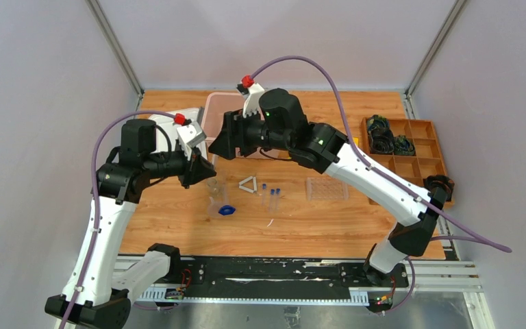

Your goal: Organize the chemistry lab equipment

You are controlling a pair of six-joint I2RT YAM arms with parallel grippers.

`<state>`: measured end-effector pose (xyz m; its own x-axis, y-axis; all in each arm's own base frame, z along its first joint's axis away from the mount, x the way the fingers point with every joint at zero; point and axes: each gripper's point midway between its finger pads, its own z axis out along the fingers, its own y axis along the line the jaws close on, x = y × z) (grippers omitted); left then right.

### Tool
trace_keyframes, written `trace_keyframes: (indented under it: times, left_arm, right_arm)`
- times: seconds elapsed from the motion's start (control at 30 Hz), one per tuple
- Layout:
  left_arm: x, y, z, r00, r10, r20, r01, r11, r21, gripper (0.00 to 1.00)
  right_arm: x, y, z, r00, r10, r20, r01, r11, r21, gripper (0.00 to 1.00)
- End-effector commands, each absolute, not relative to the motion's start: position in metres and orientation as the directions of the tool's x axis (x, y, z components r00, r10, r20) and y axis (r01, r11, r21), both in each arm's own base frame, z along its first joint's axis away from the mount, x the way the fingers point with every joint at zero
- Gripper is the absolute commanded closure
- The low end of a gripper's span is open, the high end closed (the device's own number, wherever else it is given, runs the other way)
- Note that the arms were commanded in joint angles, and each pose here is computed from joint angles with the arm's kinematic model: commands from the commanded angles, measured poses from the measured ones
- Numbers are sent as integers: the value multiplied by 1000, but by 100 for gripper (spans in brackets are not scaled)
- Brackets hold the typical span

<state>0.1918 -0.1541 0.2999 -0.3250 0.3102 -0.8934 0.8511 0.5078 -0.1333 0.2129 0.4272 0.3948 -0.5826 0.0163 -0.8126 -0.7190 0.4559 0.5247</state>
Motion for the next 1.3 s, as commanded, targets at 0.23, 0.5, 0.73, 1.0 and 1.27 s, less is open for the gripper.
trace_keyframes:
  times: [0.23,0.5,0.73,1.0,1.27]
  left_arm:
    - [192,-151,300,-270,334,-903,859,508,-69,100]
    - [196,-149,290,-301,344,-890,849,521,-86,70]
    - [211,-136,283,-376,344,-861,777,623,-91,0]
    - [226,-125,266,-450,356,-819,716,691,-93,0]
    - [229,-123,259,-485,352,-800,697,709,-110,0]
  right_arm:
    - [211,435,381,-605,-88,-792,-736,442,513,55]
    - [215,431,368,-602,-109,-791,-730,478,489,93]
    - [249,374,335,-574,-118,-810,-652,664,365,100]
    - [299,221,241,-571,-164,-805,-291,957,11,100]
    - [308,162,175,-616,-129,-777,-111,991,-77,100]
